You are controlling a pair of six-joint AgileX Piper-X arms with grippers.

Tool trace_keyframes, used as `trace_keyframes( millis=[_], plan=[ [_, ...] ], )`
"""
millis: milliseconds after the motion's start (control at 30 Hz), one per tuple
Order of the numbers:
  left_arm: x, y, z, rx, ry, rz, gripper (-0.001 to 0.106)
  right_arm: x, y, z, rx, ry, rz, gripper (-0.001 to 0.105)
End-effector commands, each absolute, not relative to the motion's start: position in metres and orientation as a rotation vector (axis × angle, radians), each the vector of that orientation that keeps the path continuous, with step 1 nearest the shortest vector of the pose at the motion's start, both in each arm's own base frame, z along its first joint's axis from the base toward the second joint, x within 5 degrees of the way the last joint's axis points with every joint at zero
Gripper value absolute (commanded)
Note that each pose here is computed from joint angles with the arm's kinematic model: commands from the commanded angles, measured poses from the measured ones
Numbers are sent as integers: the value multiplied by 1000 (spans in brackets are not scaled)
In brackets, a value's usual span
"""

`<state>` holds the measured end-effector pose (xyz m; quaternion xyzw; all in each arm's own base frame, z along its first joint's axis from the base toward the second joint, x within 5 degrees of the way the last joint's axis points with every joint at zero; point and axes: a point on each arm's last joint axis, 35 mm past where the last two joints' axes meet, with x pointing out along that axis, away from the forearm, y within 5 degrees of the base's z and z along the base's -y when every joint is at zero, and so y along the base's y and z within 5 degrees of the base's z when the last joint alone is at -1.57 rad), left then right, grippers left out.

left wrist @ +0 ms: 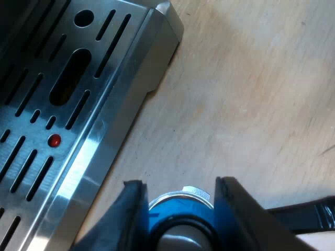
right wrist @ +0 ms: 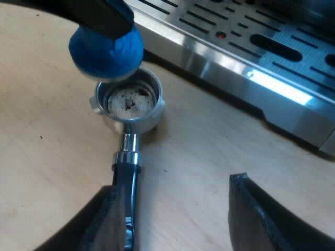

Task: Grind coffee beans and then tamp

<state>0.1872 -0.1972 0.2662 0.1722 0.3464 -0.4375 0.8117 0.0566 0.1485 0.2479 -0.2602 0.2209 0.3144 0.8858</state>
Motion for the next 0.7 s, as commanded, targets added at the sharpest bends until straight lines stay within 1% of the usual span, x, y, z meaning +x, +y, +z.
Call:
trace_keyframes(
  millis=[33,133,267,700],
  plan=[
    [186,-199,270,370,721,-948,1,58,149,245,-520,442,655,47],
    [186,-199,270,372,724,-947,1,58,150,238,-500,431,662,47],
    [186,-199,270,372,724,-947,1,57,150,234,-495,436,680,47],
    [186,-200,266,375,751,-957,1,57,150,234,-501,435,684,47]
  ],
)
